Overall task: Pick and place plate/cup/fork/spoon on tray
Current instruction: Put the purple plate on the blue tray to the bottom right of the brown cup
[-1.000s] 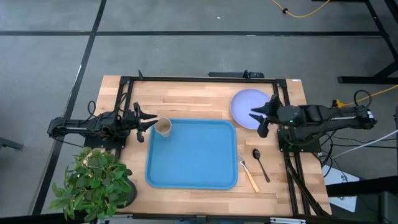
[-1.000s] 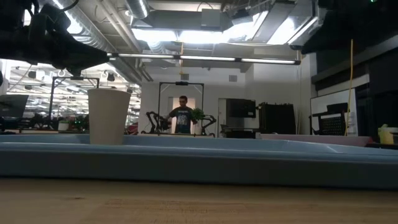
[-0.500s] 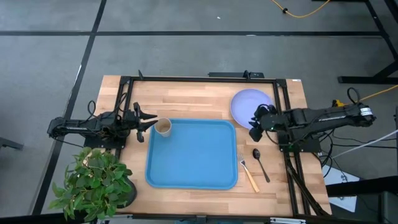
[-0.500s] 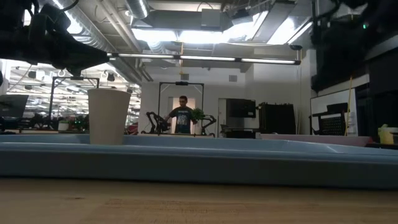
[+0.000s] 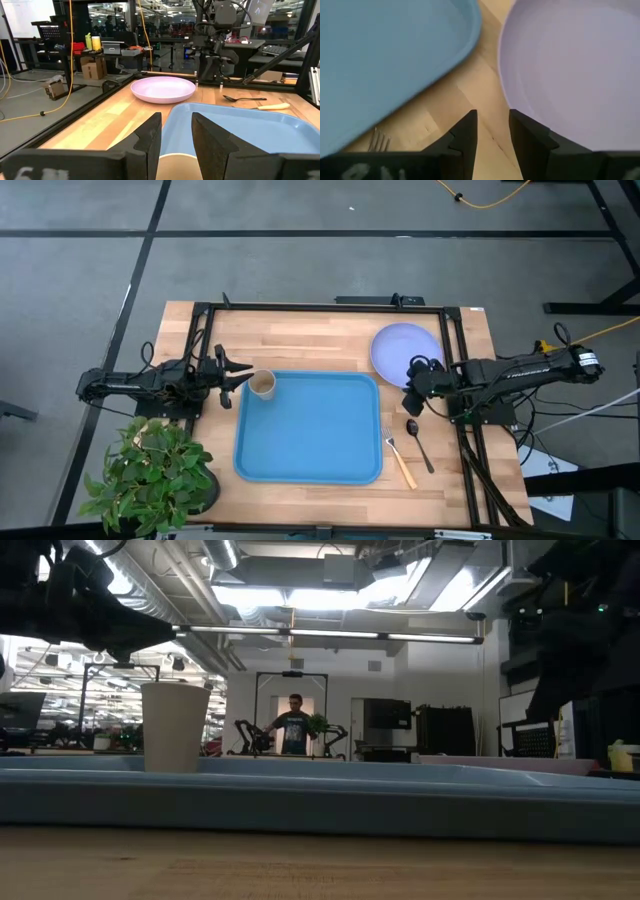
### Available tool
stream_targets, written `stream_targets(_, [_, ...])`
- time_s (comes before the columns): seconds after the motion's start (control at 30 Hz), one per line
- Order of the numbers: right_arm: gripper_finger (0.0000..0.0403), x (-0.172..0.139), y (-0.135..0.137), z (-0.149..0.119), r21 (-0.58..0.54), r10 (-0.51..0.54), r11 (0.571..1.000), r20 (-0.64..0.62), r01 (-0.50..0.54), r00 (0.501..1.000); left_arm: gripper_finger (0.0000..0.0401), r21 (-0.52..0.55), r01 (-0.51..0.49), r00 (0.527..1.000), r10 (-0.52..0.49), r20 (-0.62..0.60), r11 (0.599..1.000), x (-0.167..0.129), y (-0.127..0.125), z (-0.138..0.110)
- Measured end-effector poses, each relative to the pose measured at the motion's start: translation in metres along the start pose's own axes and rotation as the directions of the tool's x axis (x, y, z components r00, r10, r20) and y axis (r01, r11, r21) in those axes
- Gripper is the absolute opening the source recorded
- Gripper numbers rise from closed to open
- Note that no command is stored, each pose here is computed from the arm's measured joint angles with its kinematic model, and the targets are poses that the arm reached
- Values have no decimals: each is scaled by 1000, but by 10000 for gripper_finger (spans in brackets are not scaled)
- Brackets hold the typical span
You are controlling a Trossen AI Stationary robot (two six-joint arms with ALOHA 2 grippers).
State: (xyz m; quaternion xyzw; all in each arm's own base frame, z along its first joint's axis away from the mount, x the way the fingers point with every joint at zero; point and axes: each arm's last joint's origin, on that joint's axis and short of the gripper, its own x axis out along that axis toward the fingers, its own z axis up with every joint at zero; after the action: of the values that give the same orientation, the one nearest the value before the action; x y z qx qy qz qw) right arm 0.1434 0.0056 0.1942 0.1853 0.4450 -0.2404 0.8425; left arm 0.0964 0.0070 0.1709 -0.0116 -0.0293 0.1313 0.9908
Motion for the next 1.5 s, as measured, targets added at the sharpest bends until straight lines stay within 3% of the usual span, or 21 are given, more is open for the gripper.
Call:
stream_targets(0.23, [117,7,5,-1,-168,51,984,-68,-62,996,101,0,0,1000,0,0,1000,0,0,0])
stream_targets(0.57, [117,29,5,-5,-274,-189,949,-105,154,976,101,0,-1,1000,1,0,1000,0,0,0])
stream_targets(0.73, [117,41,7,-6,-303,-249,932,-130,201,960,101,0,-1,1000,1,0,1000,0,0,0])
stream_targets(1.33, [117,68,15,-6,-340,-308,906,-123,252,943,101,0,0,1000,0,0,1000,0,0,0])
stream_targets(1.5, [68,69,15,-6,-322,-333,903,-107,285,937,101,0,-1,1000,1,0,1000,0,0,0])
